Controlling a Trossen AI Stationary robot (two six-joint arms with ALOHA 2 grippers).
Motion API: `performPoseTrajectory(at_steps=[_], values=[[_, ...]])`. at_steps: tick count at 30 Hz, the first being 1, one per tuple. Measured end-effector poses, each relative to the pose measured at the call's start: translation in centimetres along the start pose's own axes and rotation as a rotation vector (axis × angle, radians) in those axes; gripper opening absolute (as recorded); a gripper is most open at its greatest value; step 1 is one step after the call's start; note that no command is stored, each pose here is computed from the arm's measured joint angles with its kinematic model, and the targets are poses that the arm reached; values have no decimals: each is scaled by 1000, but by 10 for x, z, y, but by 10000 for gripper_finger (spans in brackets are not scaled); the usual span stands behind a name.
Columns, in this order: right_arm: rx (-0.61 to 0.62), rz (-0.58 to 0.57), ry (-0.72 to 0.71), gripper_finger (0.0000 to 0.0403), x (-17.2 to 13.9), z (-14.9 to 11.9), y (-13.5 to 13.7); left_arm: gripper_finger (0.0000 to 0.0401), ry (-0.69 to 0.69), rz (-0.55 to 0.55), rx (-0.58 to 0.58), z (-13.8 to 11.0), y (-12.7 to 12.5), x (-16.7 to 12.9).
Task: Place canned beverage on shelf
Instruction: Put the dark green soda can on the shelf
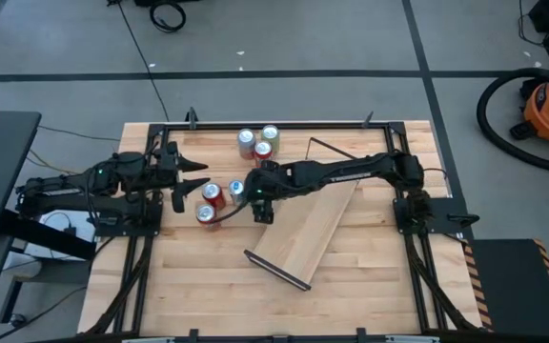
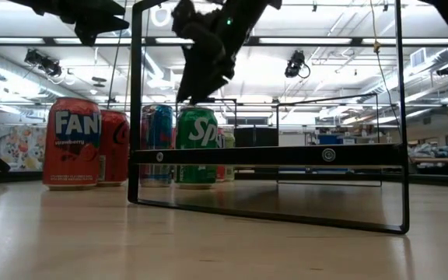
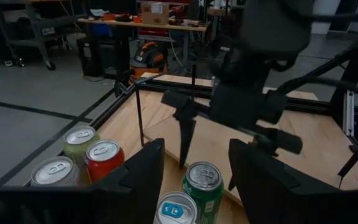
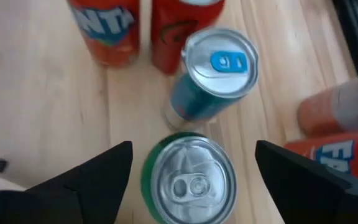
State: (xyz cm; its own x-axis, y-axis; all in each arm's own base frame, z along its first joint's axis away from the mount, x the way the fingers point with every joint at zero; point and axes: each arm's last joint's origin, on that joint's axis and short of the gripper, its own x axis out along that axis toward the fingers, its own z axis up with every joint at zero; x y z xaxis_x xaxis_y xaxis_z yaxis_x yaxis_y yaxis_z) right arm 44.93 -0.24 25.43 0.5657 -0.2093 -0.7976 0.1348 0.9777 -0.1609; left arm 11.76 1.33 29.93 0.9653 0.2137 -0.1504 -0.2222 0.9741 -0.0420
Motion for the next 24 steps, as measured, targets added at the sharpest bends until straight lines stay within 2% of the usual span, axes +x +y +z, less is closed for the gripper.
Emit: performPoseTrajectory(at_steps=[10, 17, 24], values=[[5, 7, 94, 354, 22, -10, -4, 192, 8, 1, 1, -1, 0, 0], [24, 31, 128, 349, 46, -17, -4, 192, 16, 1, 2, -2, 0, 0], [53, 27, 155, 347, 57, -22, -11, 192, 26, 4, 3, -2, 0, 1]])
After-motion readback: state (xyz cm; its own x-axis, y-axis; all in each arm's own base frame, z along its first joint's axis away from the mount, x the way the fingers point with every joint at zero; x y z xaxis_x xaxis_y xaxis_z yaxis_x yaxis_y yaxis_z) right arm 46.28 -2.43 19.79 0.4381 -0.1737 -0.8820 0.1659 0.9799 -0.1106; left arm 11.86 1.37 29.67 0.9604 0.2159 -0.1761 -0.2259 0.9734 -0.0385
